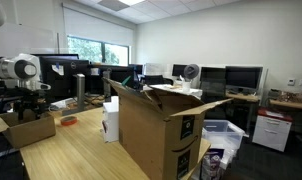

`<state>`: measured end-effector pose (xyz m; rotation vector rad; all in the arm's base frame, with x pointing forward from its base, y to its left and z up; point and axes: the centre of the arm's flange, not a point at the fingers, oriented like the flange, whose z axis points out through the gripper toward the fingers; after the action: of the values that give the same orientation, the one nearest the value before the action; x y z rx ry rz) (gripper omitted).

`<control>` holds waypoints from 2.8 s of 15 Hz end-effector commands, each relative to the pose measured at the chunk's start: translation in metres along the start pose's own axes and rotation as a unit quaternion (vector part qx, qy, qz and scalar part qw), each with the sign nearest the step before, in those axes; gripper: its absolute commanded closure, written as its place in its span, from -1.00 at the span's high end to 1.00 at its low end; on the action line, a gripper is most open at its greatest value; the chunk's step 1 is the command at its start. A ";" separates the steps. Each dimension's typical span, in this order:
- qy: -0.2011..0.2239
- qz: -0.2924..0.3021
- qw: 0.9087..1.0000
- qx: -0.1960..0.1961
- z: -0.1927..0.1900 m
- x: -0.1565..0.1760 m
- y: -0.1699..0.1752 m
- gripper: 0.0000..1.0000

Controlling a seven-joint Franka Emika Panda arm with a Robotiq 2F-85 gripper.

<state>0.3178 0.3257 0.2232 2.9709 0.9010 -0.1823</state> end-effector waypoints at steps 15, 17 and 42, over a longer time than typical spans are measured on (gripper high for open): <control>0.042 0.031 0.999 -0.001 0.014 -0.011 0.016 1.00; 0.045 0.031 0.999 -0.001 0.015 -0.010 0.016 1.00; 0.054 0.039 0.998 0.001 0.034 -0.014 0.009 1.00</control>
<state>0.3144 0.3093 0.2007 3.0305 0.8091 -0.0506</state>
